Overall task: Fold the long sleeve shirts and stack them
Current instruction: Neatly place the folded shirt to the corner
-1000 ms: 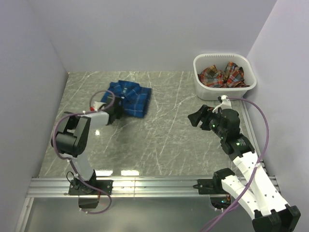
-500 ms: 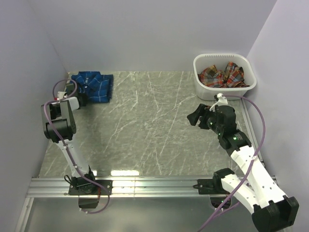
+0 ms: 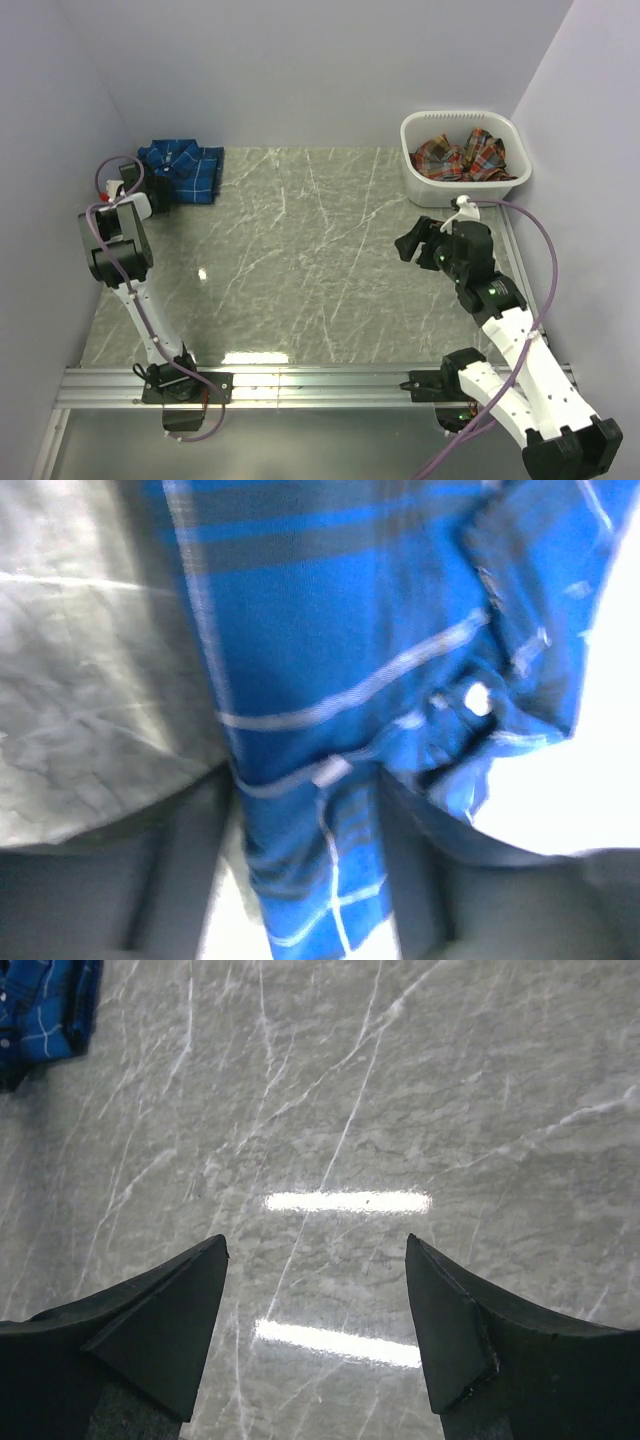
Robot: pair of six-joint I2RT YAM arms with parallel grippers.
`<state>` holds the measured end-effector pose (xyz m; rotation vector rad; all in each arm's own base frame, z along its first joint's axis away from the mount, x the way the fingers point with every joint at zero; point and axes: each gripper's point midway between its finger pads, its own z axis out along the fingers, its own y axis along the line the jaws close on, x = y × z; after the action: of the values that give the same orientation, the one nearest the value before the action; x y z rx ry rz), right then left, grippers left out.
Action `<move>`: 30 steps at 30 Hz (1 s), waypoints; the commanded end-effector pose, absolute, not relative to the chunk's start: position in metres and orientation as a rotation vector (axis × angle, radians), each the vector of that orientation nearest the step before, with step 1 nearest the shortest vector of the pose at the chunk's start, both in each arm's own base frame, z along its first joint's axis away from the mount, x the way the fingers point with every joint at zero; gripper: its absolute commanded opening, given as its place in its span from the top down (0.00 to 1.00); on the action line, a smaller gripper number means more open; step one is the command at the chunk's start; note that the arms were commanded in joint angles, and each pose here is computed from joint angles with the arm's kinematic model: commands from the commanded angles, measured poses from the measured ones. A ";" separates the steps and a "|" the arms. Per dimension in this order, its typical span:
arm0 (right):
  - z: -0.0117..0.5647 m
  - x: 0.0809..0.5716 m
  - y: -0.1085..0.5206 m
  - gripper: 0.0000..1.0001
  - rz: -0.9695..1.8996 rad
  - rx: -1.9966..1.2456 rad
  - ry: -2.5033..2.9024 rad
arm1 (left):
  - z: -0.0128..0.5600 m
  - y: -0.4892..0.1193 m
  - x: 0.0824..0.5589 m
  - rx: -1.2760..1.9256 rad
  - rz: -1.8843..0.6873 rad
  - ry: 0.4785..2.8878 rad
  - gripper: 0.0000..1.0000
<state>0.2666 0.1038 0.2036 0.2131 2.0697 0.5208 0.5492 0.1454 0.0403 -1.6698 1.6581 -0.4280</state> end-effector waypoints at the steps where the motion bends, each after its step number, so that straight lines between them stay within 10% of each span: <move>1: 0.237 0.267 0.091 0.21 0.478 0.234 1.973 | 0.057 0.131 0.534 -1.649 -0.499 1.666 0.30; 7: 0.255 0.257 0.071 0.18 0.410 0.324 1.916 | 0.138 0.116 0.485 -1.510 -0.480 1.677 0.01; 21: 0.304 0.221 0.018 0.17 0.218 0.459 1.785 | 0.375 0.052 0.308 -0.681 -0.232 1.664 0.01; 30: 0.324 0.185 -0.013 0.17 0.144 0.480 1.615 | 0.422 -0.019 0.212 -0.270 -0.274 1.595 0.01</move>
<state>0.1987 0.0066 0.3110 0.4520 1.6958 0.2129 0.2386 -0.0260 0.4341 -0.3318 1.5542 -0.3816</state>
